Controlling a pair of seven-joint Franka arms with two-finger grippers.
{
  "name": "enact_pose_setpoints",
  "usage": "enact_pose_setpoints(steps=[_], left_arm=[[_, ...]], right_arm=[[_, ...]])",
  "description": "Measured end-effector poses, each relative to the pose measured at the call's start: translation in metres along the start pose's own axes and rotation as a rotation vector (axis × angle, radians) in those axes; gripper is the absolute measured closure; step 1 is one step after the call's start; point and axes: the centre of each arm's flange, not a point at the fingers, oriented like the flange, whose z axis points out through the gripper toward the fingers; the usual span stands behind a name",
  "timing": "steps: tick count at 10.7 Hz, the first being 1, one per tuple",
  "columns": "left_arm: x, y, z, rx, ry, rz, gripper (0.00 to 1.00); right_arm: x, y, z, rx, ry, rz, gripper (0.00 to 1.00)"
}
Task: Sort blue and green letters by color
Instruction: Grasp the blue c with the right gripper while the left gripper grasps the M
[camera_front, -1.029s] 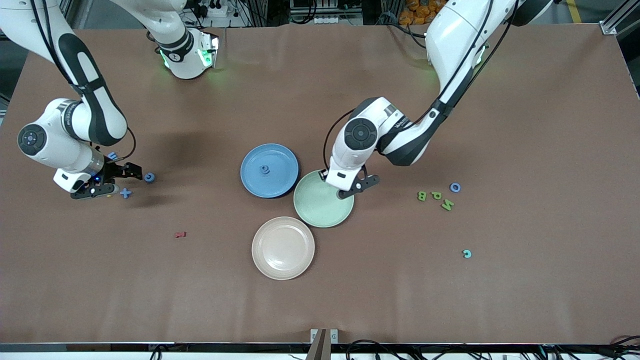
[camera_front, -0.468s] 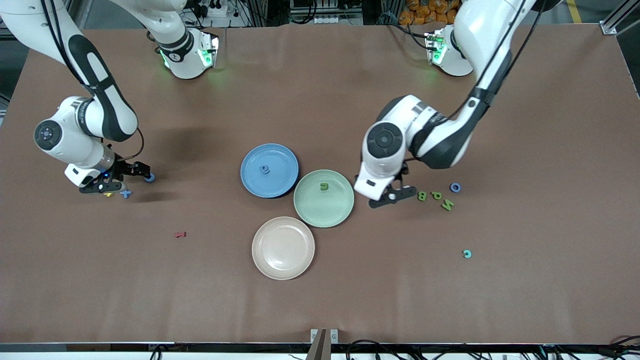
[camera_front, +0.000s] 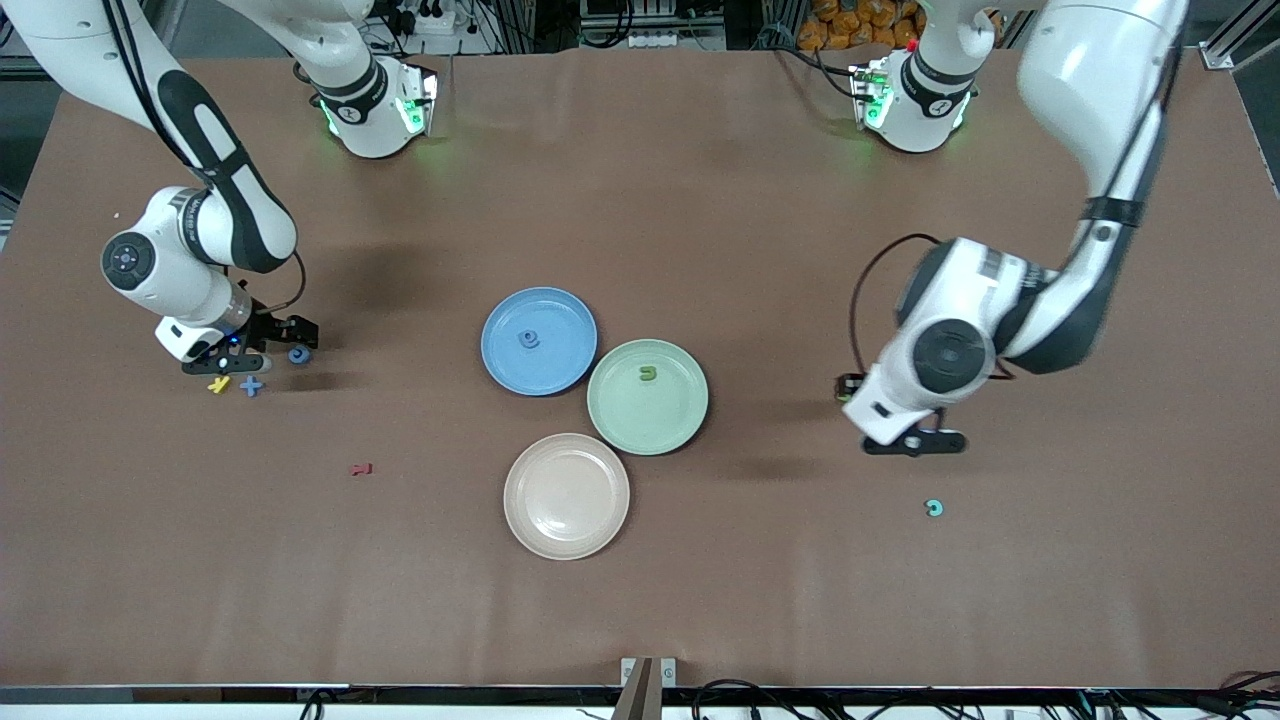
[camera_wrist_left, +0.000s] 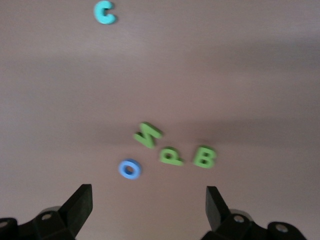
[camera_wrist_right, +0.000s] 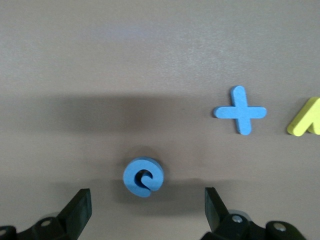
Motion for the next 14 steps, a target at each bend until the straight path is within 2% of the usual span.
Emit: enact_pose_setpoints(steps=[3,4,8,10,12,14], left_arm=[[0.012,-0.072,0.047,-0.063,0.037,0.082,0.00],[0.010,-0.085,0.065,-0.077,0.048,0.122,0.03],[0.003,-0.097,0.085,-0.091,0.096,0.337,0.06],[-0.001,-0.090,0.092,-0.075,0.136,0.437,0.06],[-0.009,-0.082,0.101,-0.074,0.183,0.495,0.06],[-0.016,-0.078,0.108,-0.078,0.196,0.511,0.08]], right_arm=[[0.001,-0.004,0.004,-0.003,0.013,0.017,0.00],[0.002,-0.005,0.006,-0.006,0.024,0.020,0.00],[0.004,-0.013,0.013,-0.008,0.035,0.031,0.00],[0.004,-0.016,0.016,-0.008,0.034,0.031,0.05],[0.005,-0.015,0.014,-0.010,0.041,0.031,0.32],[0.006,-0.015,0.011,-0.010,0.046,0.031,0.59]])
